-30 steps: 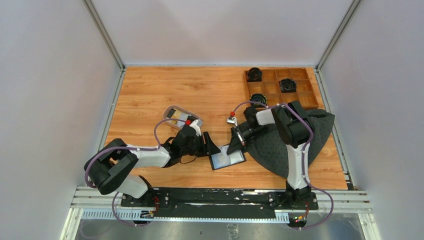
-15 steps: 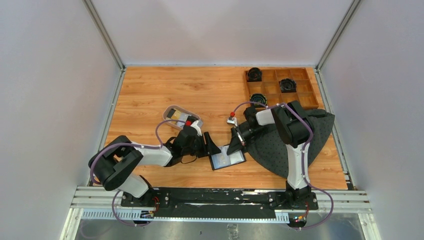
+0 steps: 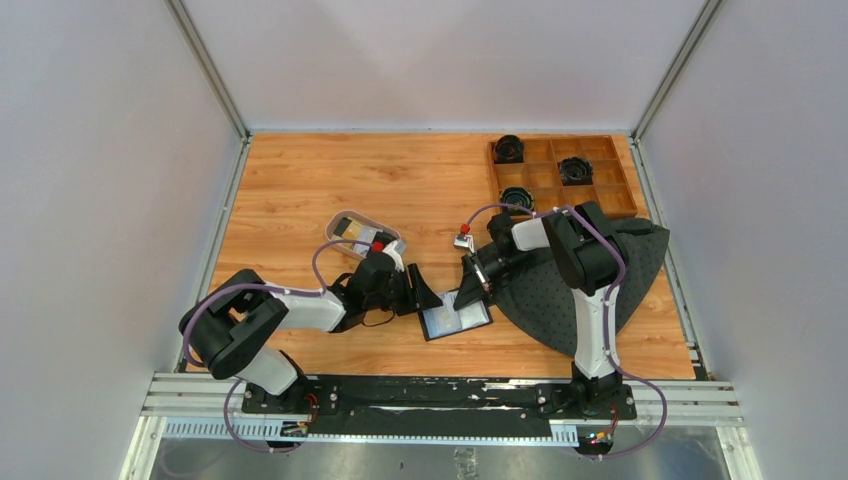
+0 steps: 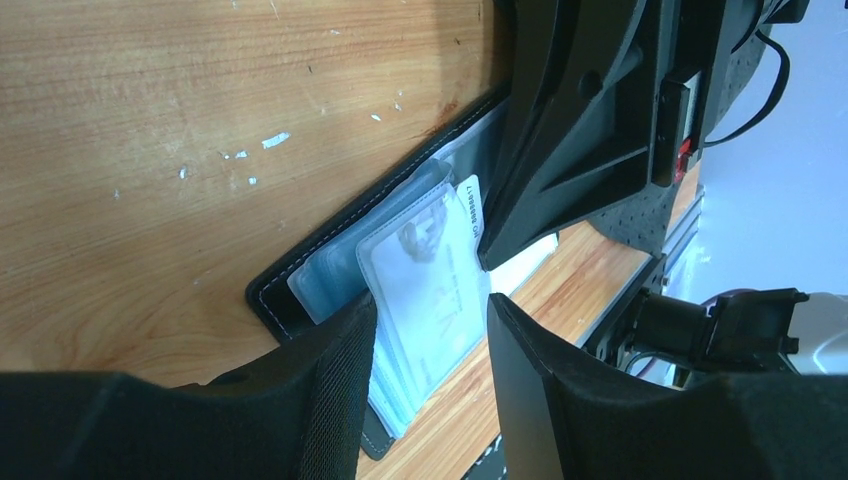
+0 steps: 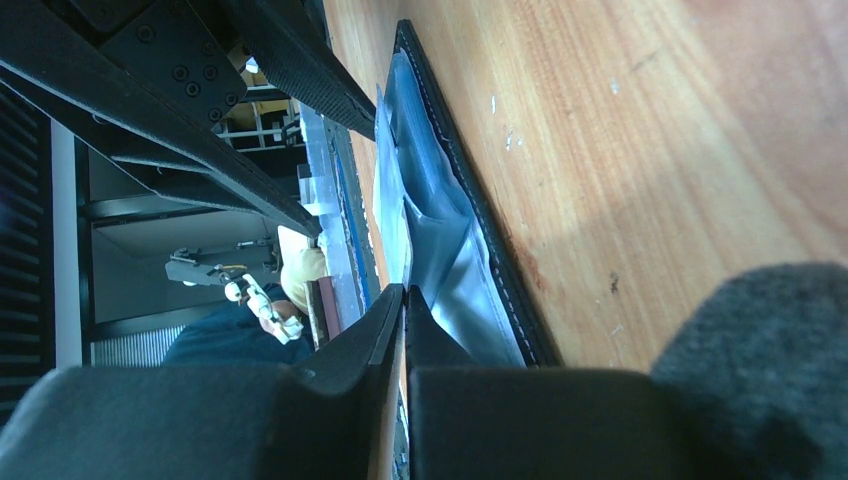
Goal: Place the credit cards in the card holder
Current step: Turn over the card slot in the card holder.
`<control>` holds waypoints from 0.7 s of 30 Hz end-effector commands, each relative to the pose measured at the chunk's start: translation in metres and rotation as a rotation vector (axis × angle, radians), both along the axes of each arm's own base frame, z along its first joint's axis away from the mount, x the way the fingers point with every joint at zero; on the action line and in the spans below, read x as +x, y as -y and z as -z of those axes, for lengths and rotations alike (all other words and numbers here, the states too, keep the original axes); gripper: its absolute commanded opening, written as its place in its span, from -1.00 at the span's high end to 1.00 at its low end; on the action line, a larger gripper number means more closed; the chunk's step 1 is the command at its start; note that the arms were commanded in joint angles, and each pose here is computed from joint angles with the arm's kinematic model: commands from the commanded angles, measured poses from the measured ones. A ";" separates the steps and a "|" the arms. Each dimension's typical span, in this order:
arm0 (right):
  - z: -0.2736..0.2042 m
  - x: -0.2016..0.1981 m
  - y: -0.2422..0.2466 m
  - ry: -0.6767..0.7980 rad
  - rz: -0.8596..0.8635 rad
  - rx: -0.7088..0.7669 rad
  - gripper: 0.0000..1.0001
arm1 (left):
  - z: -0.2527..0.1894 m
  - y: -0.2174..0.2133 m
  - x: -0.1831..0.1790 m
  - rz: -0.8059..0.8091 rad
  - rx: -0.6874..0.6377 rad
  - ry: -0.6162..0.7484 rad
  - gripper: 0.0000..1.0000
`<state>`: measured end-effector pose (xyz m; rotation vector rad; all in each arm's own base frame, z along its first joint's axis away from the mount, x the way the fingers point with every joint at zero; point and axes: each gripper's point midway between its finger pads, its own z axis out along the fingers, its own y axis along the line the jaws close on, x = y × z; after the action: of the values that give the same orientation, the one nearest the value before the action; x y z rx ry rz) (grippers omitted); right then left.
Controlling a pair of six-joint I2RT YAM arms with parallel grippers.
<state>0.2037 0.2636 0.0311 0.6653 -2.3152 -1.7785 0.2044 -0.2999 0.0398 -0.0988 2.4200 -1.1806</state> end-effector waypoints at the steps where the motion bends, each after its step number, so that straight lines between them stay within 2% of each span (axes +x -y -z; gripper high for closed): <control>1: 0.009 0.002 0.006 -0.025 0.013 -0.030 0.85 | -0.015 0.006 0.000 0.016 -0.031 0.018 0.01; 15: 0.000 0.002 0.004 0.032 -0.014 -0.030 0.79 | -0.022 0.019 -0.001 0.048 -0.061 0.015 0.10; 21: -0.007 0.004 0.003 0.081 -0.030 -0.032 0.73 | -0.018 0.017 -0.002 0.051 -0.052 0.013 0.29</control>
<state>0.2035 0.2611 0.0299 0.6924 -2.3340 -1.7425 0.2016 -0.3105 0.0536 -0.0666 2.4072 -1.2372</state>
